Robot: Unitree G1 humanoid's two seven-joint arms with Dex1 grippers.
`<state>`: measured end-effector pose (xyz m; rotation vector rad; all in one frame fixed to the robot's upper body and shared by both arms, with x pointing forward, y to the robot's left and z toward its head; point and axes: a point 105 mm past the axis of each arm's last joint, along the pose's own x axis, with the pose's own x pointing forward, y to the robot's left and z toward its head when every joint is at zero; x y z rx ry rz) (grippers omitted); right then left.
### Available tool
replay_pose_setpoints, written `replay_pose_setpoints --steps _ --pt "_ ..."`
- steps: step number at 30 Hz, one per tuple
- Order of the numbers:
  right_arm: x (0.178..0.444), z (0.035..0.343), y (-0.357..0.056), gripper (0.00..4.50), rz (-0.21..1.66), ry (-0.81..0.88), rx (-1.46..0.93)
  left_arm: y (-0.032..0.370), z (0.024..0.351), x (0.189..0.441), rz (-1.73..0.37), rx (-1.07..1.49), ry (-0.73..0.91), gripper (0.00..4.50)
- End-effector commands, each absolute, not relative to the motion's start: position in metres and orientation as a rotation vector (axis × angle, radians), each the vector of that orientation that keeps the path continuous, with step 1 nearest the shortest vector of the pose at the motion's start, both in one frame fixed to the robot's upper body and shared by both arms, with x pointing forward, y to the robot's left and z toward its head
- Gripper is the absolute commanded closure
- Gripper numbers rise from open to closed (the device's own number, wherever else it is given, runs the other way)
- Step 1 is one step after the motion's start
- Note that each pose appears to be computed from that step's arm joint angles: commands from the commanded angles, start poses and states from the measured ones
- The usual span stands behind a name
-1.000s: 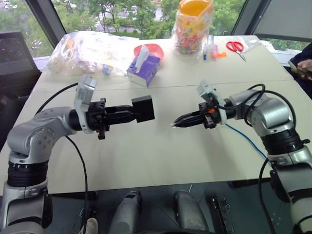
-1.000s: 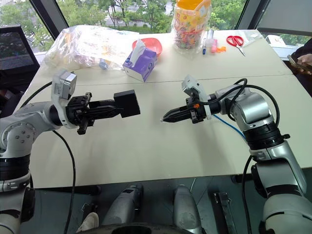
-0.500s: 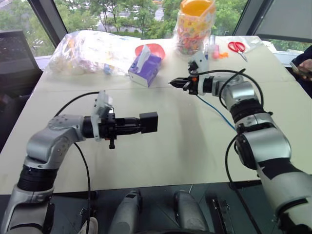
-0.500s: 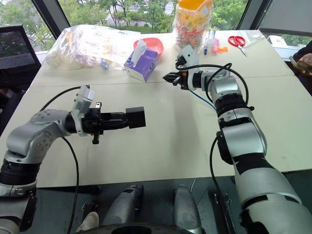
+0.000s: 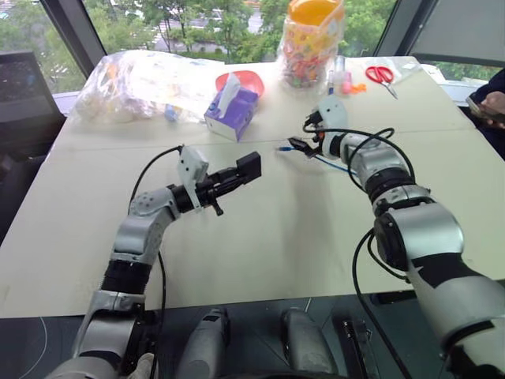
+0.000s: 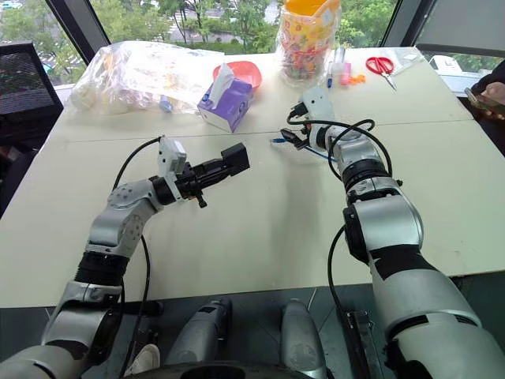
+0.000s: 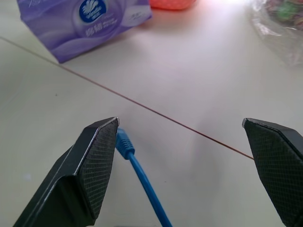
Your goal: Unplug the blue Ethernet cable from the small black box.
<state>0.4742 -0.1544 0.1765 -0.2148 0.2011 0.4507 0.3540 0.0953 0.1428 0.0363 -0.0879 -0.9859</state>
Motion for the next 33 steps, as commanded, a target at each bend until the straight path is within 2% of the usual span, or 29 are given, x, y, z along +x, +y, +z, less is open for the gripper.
replay_pose_setpoints --steps 1,5,7,9,12,15,17,25,28,33 --pt "0.476 0.199 -0.153 0.11 0.455 0.131 -0.199 0.092 0.157 0.355 -0.992 0.070 -0.153 4.03" --pt "0.473 0.216 -0.171 0.11 0.434 0.070 -0.128 0.086 0.150 0.372 -0.934 0.069 -0.161 4.03" --pt "0.436 0.208 -0.170 0.11 0.456 0.032 0.004 0.085 0.128 0.393 -0.826 0.021 -0.104 4.03" --pt "0.397 0.199 -0.161 0.11 0.487 0.044 0.044 0.083 0.116 0.402 -0.780 -0.003 -0.079 4.03" --pt "0.370 0.183 -0.155 0.11 0.472 0.099 0.077 0.083 0.106 0.408 -0.756 0.005 -0.065 4.03" --pt "0.357 0.175 -0.155 0.11 0.459 0.136 0.075 0.083 0.100 0.408 -0.760 0.005 -0.054 4.03" --pt "0.351 0.171 -0.158 0.00 0.448 0.157 0.070 0.086 0.093 0.406 -0.762 -0.001 -0.037 3.02" --pt "0.349 0.177 -0.158 0.00 0.484 0.162 0.038 0.108 0.084 0.398 -0.751 0.038 -0.022 0.01" --pt "0.348 0.179 -0.158 0.00 0.516 0.166 0.021 0.116 0.089 0.394 -0.749 0.039 -0.032 0.01" --pt "0.334 0.179 -0.150 0.00 0.656 0.200 -0.027 0.144 0.116 0.379 -0.696 0.025 -0.073 0.01"
